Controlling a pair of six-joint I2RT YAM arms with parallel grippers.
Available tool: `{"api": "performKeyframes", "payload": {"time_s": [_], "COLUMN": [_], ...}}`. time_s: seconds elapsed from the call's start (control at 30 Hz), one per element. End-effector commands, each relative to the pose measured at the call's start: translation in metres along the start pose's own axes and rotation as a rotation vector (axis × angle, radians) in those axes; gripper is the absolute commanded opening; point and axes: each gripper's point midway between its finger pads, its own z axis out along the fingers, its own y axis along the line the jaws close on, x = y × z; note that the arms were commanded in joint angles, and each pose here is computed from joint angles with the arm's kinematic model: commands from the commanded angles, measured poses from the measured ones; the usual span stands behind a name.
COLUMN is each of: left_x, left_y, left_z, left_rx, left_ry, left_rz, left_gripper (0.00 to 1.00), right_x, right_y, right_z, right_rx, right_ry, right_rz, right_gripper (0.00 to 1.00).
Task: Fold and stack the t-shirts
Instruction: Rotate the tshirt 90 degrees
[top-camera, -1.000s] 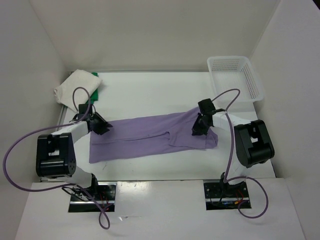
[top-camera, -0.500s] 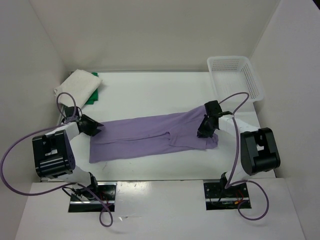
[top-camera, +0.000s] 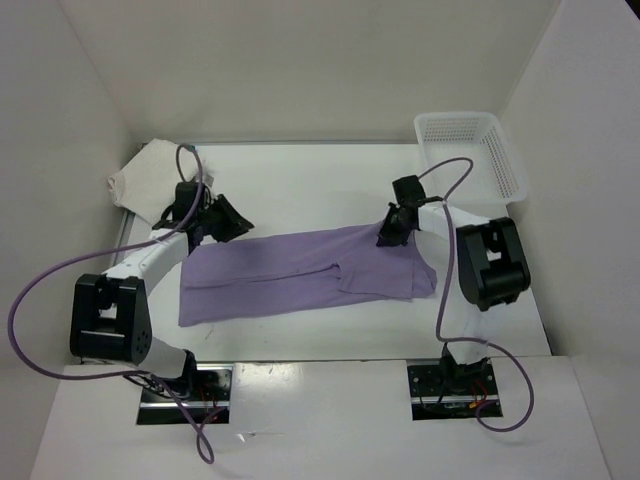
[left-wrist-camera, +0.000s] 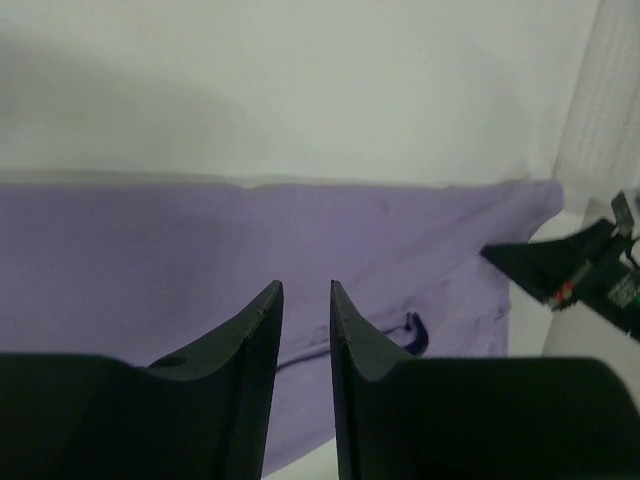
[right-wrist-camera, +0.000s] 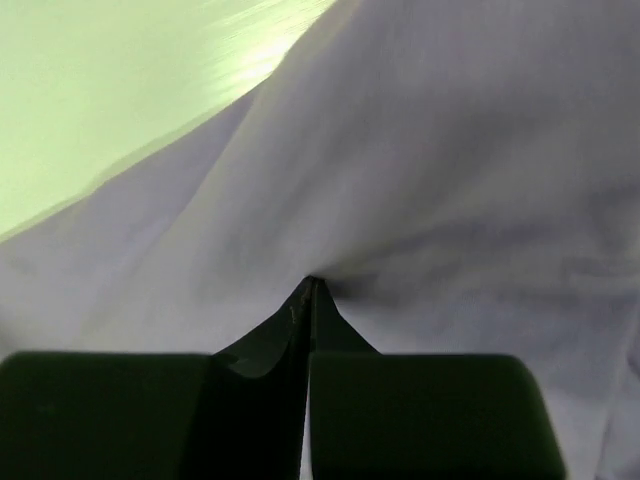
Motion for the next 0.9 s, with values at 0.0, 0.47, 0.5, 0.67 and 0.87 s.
{"api": "performKeyframes", "payload": {"time_s": [0.0,0.47,0.5,0.67,0.87], "left_x": [0.029,0.080,0.085,0.095,0.080], "left_y": [-0.002,-0.055,-0.048,-0.043,-0.048], "left_z": [0.008,-0.012,-0.014,-0.022,-0.023], "left_rx": [0.002,0.095,0.082,0.080,0.077], "left_ry": [0.094,0.231,0.245,0.264,0.210], "left_rz": [0.095,0.203,0.207,0.187,0.172], "left_gripper": [0.32,0.35,0.35,0.38,0.40], "right_x": [-0.016,-0.145,-0.143,-0.130,-0.118], "right_y": [0.015,0.265,0.278,0.296,0.300], "right_z": [0.023,0.065,0.061,0.008,-0.092], "right_rx": [-0.013,-0.374,-0.446,-0.446,-0.470], "right_ry": [-0.028,-0.250,-0.240,-0.250,-0.275], "right_rz": [-0.043,-0.216,-0.205,-0.300,-0.407], "right_gripper": [0.00,0.08,0.09,0.26,0.50]}}
